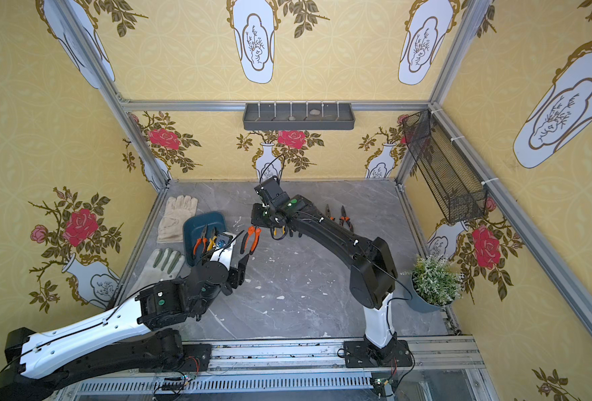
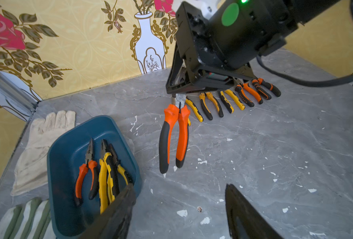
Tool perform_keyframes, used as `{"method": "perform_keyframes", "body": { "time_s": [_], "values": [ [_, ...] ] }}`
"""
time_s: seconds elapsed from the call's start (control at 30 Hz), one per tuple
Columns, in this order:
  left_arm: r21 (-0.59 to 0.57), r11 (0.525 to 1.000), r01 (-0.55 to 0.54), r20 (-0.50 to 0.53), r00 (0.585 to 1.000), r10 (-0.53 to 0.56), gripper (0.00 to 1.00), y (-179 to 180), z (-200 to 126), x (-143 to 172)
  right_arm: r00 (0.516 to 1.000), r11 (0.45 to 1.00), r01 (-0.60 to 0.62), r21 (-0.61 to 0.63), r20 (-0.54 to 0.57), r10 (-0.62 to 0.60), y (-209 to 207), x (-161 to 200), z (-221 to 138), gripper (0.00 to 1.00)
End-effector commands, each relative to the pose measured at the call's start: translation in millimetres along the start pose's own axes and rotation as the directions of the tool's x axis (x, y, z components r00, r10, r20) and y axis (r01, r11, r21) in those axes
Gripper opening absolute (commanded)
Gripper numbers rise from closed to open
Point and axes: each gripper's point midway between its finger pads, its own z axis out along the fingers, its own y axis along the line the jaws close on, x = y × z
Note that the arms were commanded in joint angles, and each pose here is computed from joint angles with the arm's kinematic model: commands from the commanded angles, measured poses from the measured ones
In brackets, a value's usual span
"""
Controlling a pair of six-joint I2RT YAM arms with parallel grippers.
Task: Take the pliers out of the storage box
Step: Pick up the pliers at the center of the board, then place the pliers at the center of the board.
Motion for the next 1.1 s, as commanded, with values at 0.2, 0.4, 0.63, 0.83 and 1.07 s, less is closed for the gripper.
{"method": "perform_keyframes", "body": {
  "time_s": [0.2, 0.4, 0.63, 0.83, 1.07],
  "values": [
    [-0.015, 0.994, 0.109, -0.053, 0.993, -0.109, 0.71, 22.8, -12.8, 29.5, 0.971, 0.974, 0.217, 0.061, 0.084, -0.222, 0.7, -62.9, 24.5, 0.0],
    [-0.019, 0.995, 0.095, -0.053, 0.994, -0.096, 0.72, 26.5, -14.3, 33.2, 0.987, 0.987, 0.153, 0.041, 0.047, -0.155, -31.5, -84.5, 59.9, 0.0],
    [-0.007, 0.997, 0.08, -0.051, 0.995, -0.08, 0.73, 21.6, -11.0, 32.1, 0.993, 0.993, 0.12, 0.015, 0.018, -0.12, -47.1, -87.8, 86.5, 0.0],
    [0.014, 0.998, 0.059, -0.053, 0.997, -0.058, 0.73, 13.0, -6.7, 29.5, 0.99, 0.989, 0.135, 0.051, -0.043, -0.133, -67.4, -71.1, 109.7, 0.0],
    [0.014, 1.0, 0.027, -0.074, 0.997, -0.026, 0.74, 4.7, 0.1, 29.3, 0.988, 0.985, 0.153, 0.078, -0.043, -0.15, -80.9, -68.9, 121.1, 0.0]
  ]
}}
